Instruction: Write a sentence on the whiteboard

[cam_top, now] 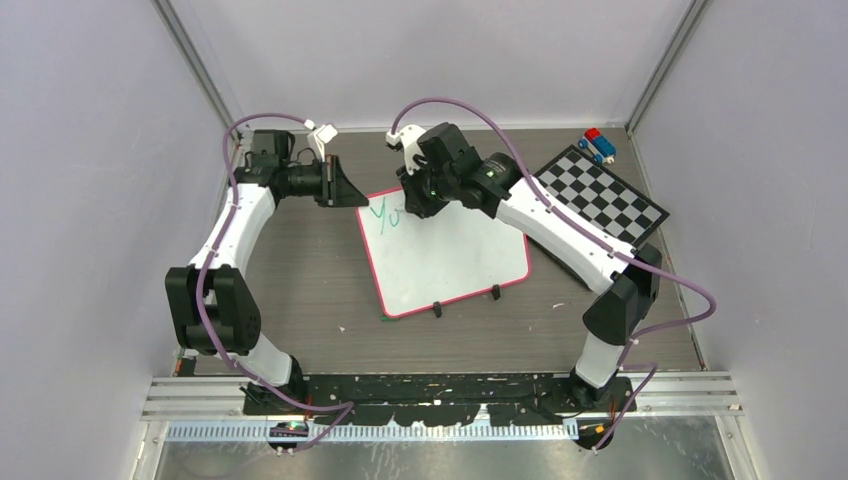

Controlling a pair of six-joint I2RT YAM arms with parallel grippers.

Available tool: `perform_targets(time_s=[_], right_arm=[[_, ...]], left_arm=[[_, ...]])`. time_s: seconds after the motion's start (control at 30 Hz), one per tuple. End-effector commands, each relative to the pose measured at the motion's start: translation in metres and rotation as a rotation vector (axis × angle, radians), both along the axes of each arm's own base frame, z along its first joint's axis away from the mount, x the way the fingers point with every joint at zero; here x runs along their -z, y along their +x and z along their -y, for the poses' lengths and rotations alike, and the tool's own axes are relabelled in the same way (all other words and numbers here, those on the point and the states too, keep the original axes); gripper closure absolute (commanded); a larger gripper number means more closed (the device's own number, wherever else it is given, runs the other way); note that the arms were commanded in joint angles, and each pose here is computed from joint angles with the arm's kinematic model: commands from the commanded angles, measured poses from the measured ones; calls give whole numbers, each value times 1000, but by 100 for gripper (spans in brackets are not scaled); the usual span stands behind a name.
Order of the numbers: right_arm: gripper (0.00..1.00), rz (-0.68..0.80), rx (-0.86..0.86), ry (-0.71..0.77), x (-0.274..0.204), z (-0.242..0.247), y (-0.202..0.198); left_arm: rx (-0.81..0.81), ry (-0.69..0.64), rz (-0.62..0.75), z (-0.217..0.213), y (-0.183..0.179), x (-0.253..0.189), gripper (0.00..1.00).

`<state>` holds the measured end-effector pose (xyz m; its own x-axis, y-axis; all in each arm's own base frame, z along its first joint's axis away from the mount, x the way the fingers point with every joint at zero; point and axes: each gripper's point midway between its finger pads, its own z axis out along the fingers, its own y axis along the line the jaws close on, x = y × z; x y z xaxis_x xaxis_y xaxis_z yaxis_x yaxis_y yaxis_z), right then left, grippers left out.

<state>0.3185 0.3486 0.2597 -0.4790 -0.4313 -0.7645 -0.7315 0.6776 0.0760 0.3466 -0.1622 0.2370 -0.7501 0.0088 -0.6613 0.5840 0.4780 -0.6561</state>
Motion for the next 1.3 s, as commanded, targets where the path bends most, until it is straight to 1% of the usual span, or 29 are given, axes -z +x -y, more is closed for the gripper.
perform_targets(time_s=[0.0,0.3,0.57,0.97,1.07,1.27], right_arm=[[100,49,-18,42,-18,-13,4],[100,46,-9,13,-11,-3,0],[100,56,49,30,-21,22,15],[100,-18,-7,11,4,19,-11],[100,0,13,-8,4,24,-6],[100,48,54,-2,-14,39,12]], left_arm=[[10,-8,53,2,-4,-21,100],[9,-4,53,2,-4,-22,100],[5,-3,47,1,-3,-21,100],[6,-2,48,2,-1,-20,100],[7,-2,46,2,-1,-20,100],[7,-3,49,2,-1,-20,100]])
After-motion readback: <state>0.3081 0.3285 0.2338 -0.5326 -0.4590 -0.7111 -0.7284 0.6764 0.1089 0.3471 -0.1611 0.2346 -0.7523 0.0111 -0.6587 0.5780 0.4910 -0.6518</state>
